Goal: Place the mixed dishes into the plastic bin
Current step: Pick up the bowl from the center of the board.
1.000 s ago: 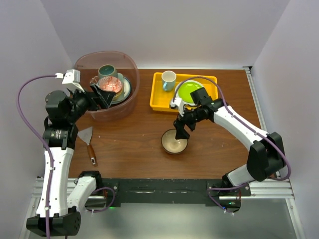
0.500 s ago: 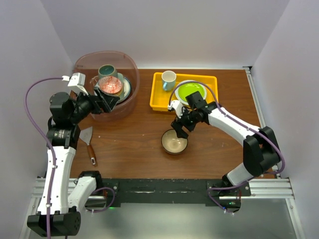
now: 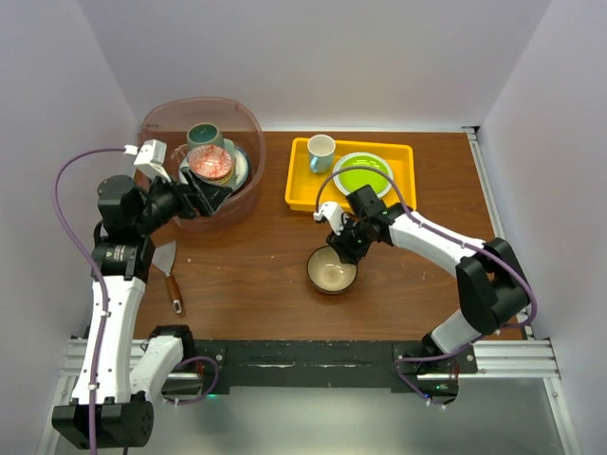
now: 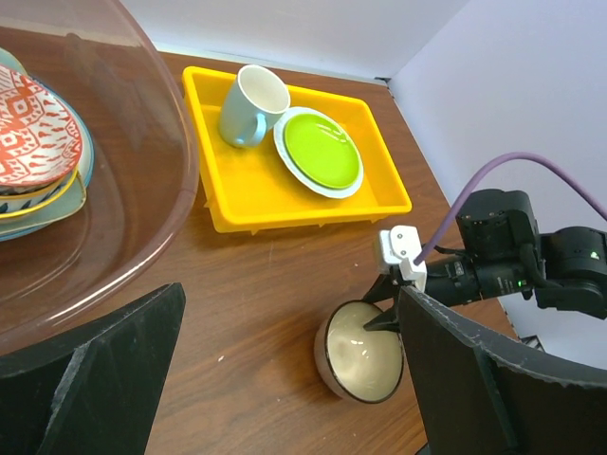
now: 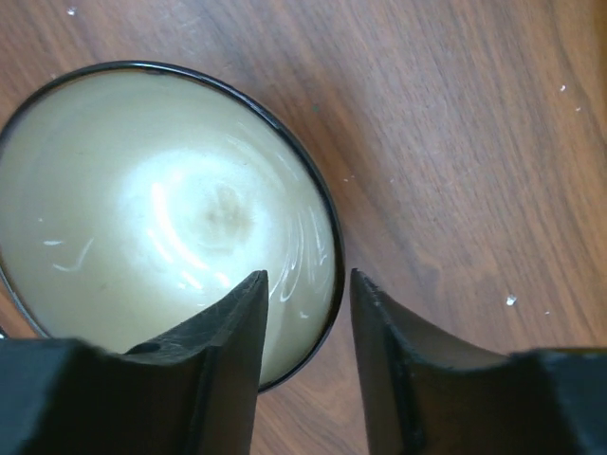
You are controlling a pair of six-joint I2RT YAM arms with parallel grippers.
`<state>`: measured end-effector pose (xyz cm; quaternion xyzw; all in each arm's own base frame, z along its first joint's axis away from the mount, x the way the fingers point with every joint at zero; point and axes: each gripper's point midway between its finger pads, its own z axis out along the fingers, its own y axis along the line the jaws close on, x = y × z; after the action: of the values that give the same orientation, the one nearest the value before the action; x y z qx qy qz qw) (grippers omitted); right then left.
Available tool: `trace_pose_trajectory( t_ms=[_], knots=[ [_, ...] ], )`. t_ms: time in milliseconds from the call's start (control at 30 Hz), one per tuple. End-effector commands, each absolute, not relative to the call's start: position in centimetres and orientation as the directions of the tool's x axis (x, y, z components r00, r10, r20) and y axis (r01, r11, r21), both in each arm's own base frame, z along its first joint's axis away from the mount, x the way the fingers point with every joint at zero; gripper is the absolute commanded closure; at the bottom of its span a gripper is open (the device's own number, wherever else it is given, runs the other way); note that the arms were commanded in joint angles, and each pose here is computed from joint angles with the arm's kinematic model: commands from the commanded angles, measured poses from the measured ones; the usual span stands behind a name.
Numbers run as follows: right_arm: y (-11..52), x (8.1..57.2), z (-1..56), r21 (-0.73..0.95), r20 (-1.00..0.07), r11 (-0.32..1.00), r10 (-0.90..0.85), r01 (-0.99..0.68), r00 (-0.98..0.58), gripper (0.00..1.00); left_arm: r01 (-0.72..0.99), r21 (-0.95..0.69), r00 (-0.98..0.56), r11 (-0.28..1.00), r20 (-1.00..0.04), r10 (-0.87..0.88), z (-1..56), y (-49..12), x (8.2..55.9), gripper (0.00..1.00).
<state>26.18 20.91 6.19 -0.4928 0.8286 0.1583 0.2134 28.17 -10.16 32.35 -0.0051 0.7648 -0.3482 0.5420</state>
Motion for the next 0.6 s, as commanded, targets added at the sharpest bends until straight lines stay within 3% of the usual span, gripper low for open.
trace_pose_trajectory(
  t_ms=[0, 133, 233, 567],
  knots=[
    [21.2, 27.2, 6.1, 0.008, -0.527, 0.478, -0.745, -0.878, -0.41, 0.67, 0.405, -0.554, -0.41, 0.727, -0.821, -0.397, 32.8, -10.7, 28.1, 0.0],
    [21.1, 27.2, 6.1, 0.006, -0.531, 0.48, -0.742, -0.877, -0.409, 0.91, 0.403, -0.576, -0.441, 0.711, -0.803, -0.401, 32.1, -11.0, 27.9, 0.0],
    [21.1, 27.0, 6.3, 0.009, -0.535, 0.475, -0.741, -0.88, -0.405, 1.0, 0.401, -0.593, -0.467, 0.698, -0.788, -0.402, 31.5, -11.3, 27.7, 0.0],
    [22.4, 25.6, 9.4, 0.061, -0.595, 0.39, -0.725, -0.919, -0.347, 1.0, 0.437, -0.594, -0.576, 0.676, -0.762, -0.297, 29.5, -16.5, 26.4, 0.0]
  ],
)
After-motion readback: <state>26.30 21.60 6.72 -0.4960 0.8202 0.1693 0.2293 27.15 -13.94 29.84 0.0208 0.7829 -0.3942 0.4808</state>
